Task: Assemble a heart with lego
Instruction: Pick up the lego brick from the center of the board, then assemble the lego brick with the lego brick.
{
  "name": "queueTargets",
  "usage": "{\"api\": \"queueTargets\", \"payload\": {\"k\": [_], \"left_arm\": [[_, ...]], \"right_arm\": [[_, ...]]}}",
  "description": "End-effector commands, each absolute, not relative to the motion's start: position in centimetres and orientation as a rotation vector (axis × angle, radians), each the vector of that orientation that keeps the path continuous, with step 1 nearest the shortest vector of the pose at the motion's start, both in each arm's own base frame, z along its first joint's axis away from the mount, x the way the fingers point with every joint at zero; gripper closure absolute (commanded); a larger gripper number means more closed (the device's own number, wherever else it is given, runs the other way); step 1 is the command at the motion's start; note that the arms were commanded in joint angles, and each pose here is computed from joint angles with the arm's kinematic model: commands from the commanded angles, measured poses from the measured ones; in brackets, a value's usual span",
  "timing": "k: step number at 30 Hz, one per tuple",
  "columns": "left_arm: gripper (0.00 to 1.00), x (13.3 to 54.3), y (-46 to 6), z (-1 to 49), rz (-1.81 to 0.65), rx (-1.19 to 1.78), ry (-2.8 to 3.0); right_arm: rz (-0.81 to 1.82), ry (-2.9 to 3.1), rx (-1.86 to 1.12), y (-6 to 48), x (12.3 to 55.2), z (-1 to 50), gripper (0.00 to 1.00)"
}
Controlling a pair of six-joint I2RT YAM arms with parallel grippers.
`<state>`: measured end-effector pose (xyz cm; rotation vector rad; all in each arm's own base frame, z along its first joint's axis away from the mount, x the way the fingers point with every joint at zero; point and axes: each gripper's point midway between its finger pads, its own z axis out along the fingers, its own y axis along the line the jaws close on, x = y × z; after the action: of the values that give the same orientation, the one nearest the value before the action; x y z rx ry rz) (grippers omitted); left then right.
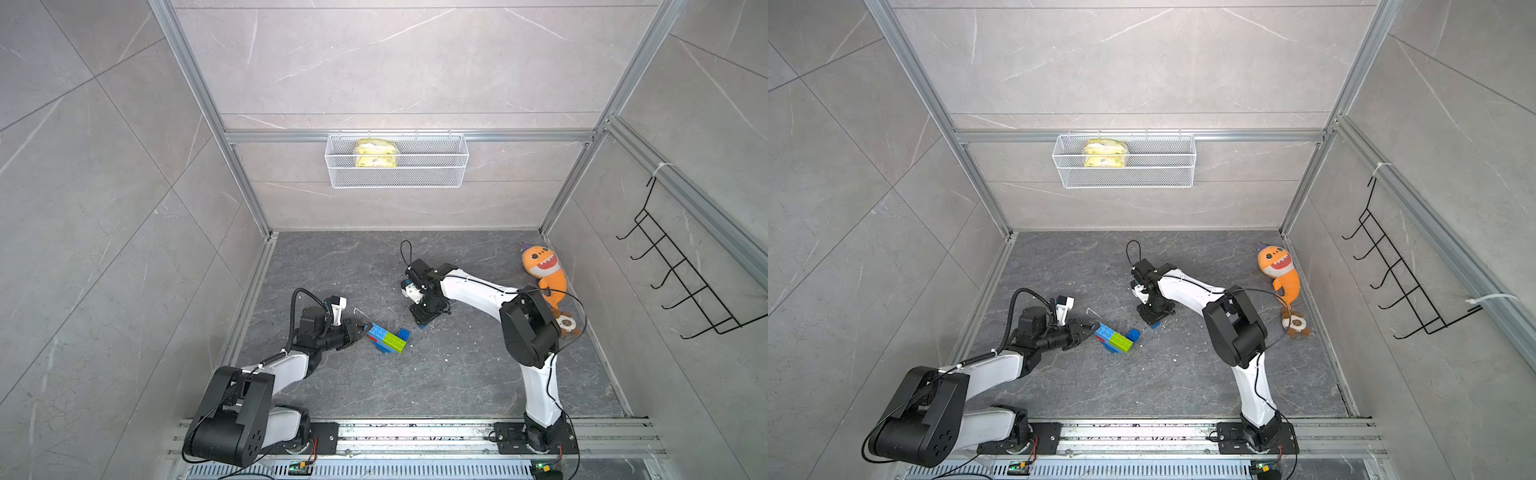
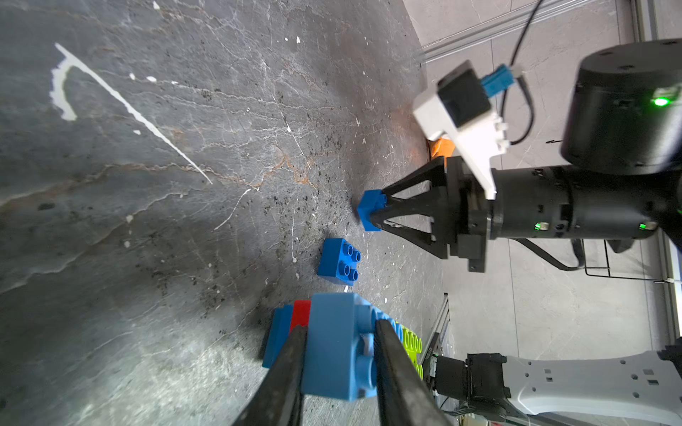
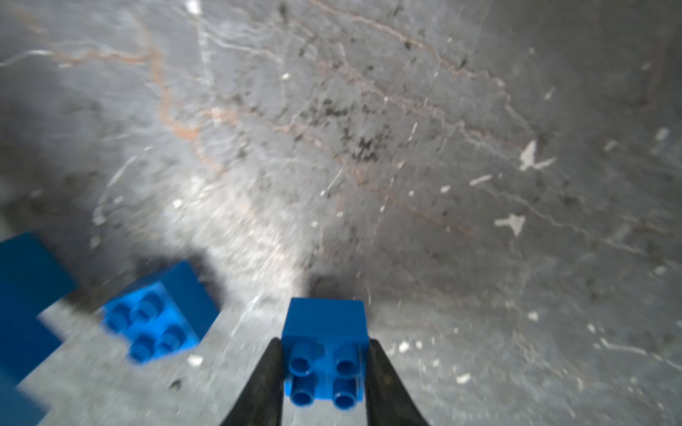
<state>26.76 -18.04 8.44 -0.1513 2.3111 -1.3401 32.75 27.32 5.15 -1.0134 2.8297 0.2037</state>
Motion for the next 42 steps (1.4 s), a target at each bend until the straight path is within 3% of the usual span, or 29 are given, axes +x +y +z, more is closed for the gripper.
{"api": "queueTargets", "payload": {"k": [1,8,15,42], "left_arm": [[0.68,25.9,-17.5,6.6,-1.285,-0.181,2.385],[0.68,26.0,-17.6,6.6,-1.285,-0.179,2.381],[0.68,26.1,-17.6,6.7,-1.289,-0.179,2.379],[0.68,26.1,-17.6,6.7,-1.290,-0.176,2.375]], "right_arm": [[0.372,2.704,-1.074,28.6,31.1,10.8,0.68],[0.533,2.586,-1.258,31.0,26.0,15.2,0.68],[0.584,2.551,-1.423,33.7,22.4,15.2,0.68],[0.331,2.613,-1.511,35.4,24.4,11.1,0.67]]}}
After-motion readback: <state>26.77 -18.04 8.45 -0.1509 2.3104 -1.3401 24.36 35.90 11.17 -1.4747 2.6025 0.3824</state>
